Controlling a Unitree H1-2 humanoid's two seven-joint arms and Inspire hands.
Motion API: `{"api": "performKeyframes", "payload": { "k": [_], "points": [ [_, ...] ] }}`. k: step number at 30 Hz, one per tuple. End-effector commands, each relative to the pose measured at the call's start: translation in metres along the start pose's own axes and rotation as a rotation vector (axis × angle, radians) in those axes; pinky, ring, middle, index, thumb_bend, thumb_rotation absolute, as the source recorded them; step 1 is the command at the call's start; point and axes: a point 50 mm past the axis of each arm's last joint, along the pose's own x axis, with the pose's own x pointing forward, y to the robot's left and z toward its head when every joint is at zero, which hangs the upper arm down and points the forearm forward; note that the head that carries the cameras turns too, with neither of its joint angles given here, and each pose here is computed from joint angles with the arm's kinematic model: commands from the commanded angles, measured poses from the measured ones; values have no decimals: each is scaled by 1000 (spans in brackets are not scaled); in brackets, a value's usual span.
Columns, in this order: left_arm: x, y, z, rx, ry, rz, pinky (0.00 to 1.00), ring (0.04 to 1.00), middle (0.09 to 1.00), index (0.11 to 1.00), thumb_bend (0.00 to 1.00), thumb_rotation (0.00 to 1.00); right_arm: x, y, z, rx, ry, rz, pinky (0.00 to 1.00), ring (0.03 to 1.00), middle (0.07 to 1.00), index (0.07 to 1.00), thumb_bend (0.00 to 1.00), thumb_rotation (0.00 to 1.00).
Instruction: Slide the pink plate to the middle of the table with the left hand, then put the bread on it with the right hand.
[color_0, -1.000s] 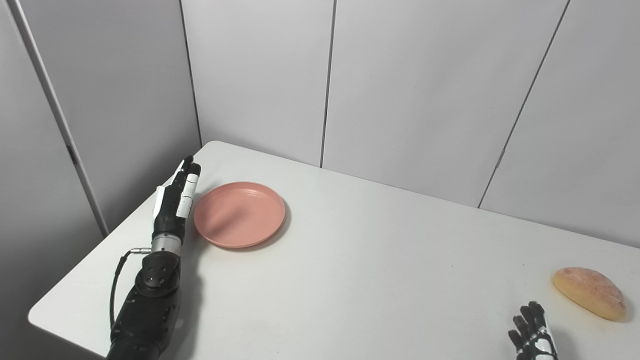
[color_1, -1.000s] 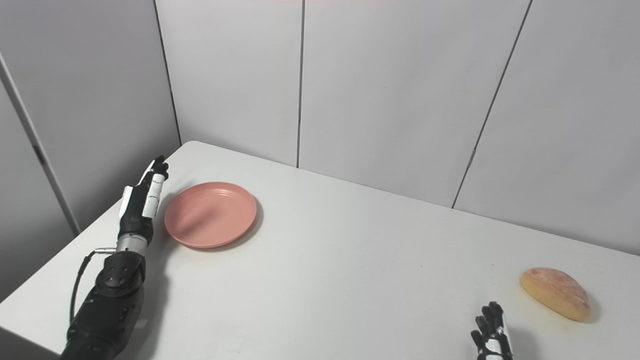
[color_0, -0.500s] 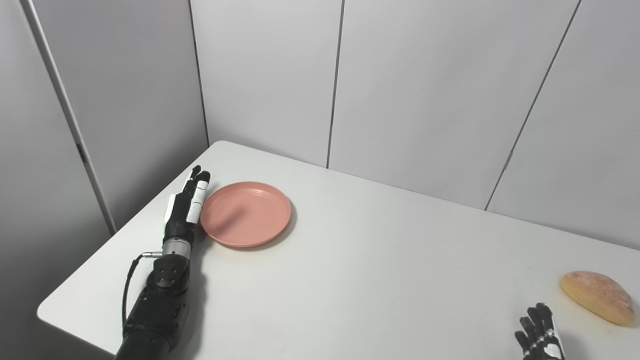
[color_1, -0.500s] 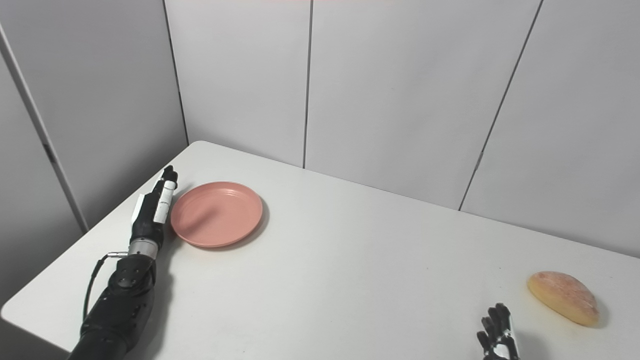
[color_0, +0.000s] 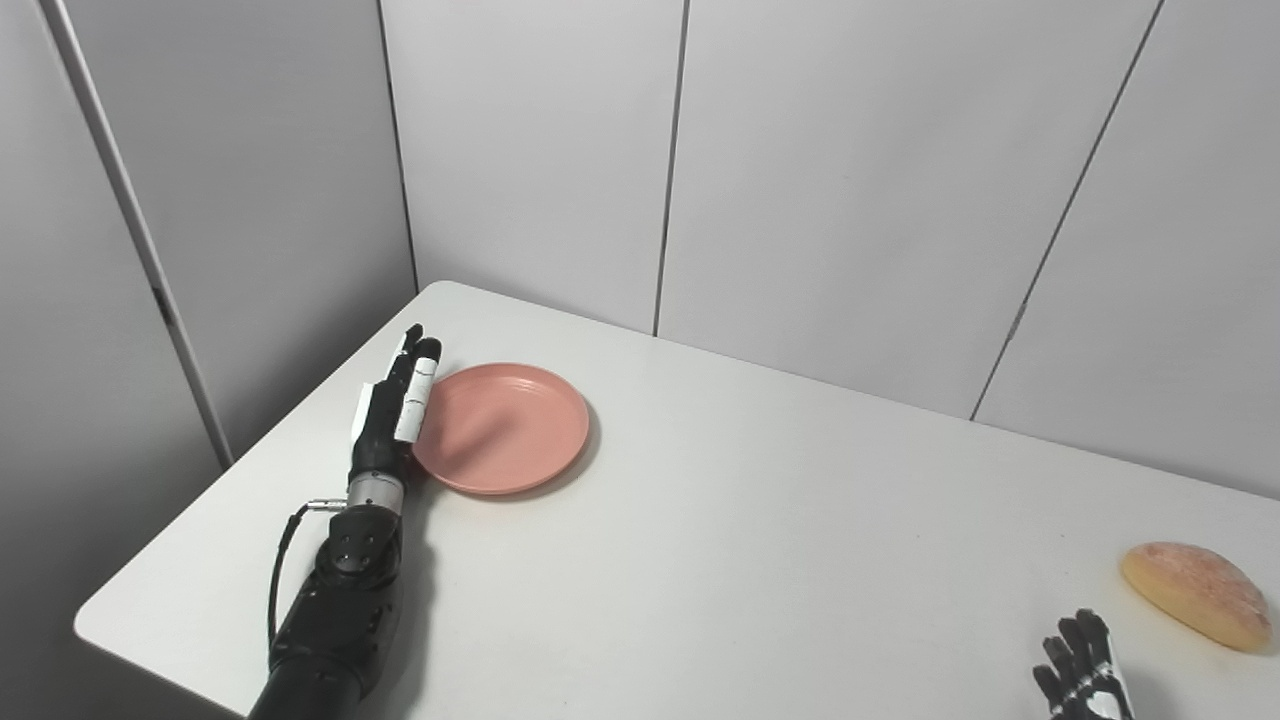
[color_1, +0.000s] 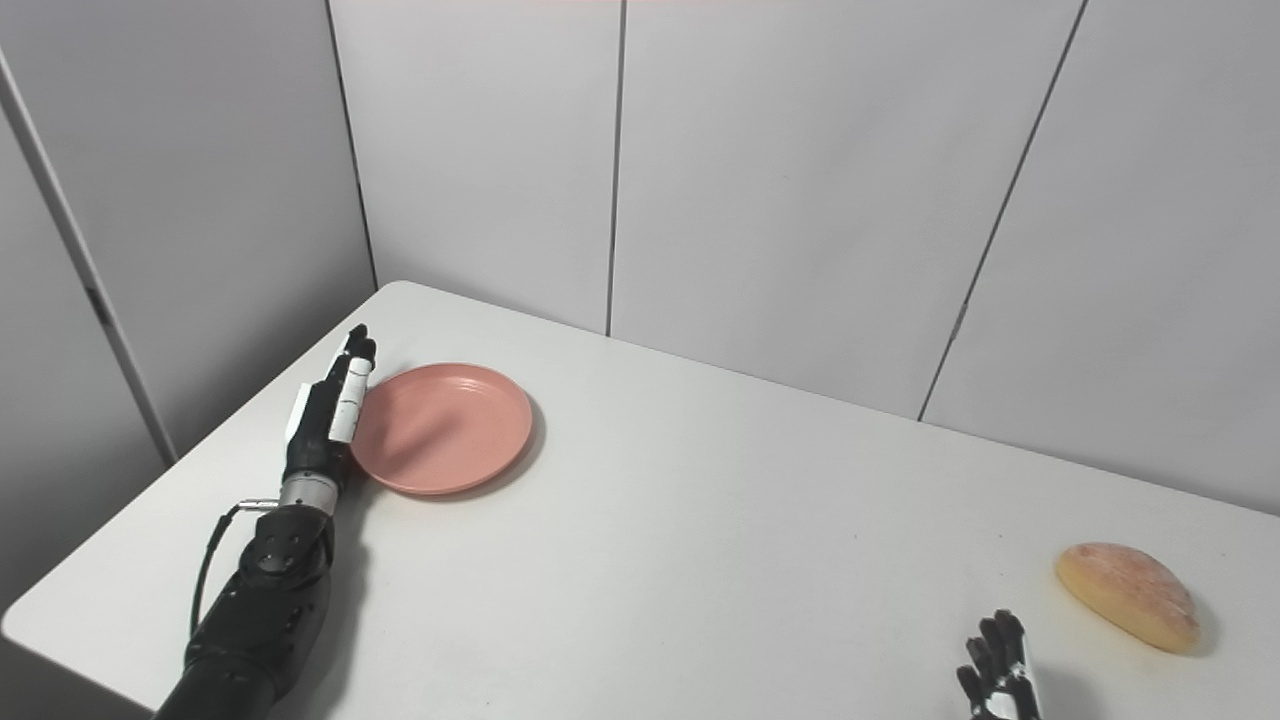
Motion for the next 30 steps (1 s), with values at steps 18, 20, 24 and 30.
{"api": "performKeyframes", "payload": {
  "k": [18, 20, 24, 30],
  "points": [
    [-3, -55, 0, -99, -11, -79, 976, 949, 972, 974, 752, 1000, -1, -1, 10, -15, -45, 3, 1000, 1000, 1000, 1000, 590, 924],
    [-4, -59, 0, -104, -7, -84, 961, 943, 966, 969, 755, 1000, -1, -1, 10, -11, -45, 5, 1000, 1000, 1000, 1000, 589, 921],
    [-8, -68, 1, -110, -8, -104, 959, 931, 951, 952, 760, 1000, -1, 0, 11, -20, -48, 5, 1000, 1000, 1000, 1000, 579, 937],
    [-14, -84, 4, -109, -2, -138, 938, 919, 930, 930, 761, 1000, 0, 1, 10, -7, -48, 1, 1000, 1000, 1000, 1000, 586, 916]
  ]
}}
